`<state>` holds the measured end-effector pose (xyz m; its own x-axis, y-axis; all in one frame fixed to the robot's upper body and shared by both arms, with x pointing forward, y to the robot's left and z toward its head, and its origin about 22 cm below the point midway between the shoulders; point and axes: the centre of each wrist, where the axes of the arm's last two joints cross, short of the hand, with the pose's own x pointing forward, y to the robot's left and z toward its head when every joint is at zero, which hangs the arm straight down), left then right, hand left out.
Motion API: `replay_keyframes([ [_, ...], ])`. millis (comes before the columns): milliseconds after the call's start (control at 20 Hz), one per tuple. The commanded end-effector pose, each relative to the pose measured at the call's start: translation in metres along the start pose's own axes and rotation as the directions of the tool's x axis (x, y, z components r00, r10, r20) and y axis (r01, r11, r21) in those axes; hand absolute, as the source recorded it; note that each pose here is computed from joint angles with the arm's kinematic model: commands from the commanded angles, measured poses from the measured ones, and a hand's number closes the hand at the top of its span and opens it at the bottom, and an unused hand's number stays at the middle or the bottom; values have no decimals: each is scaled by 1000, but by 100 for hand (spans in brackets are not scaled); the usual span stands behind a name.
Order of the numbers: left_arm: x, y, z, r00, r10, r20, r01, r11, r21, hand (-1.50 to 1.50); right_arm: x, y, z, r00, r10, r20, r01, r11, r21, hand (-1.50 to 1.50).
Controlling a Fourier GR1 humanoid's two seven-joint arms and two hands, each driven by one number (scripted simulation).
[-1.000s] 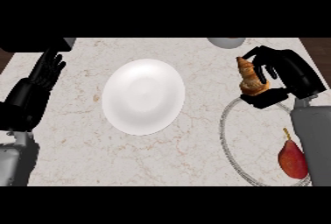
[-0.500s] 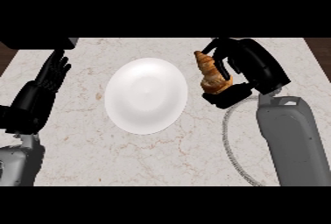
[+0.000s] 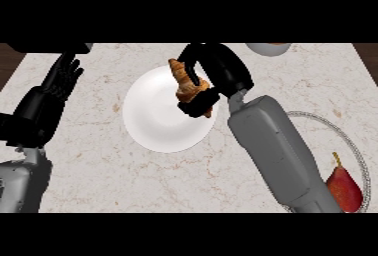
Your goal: Pick the croissant from the placemat and place it in the plate
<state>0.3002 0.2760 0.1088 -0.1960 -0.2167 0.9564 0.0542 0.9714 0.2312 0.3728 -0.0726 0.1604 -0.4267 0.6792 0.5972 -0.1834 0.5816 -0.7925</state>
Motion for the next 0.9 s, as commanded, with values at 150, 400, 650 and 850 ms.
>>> replay_keyframes([
  [150,-2,0,5,1000,7,5,-7,1000,5,0,4,48,-29,996,74,-54,-74,997,13,150],
  [400,8,-8,-2,1000,-19,22,19,999,-27,0,2,60,-47,991,111,-73,-109,994,23,150],
  [650,-2,-16,-2,1000,7,13,-6,998,-56,0,-17,74,-41,978,-21,-207,27,999,23,-150],
  [850,3,-31,-18,999,20,35,-17,997,-79,0,-22,76,-44,979,-63,-192,77,995,63,-150],
])
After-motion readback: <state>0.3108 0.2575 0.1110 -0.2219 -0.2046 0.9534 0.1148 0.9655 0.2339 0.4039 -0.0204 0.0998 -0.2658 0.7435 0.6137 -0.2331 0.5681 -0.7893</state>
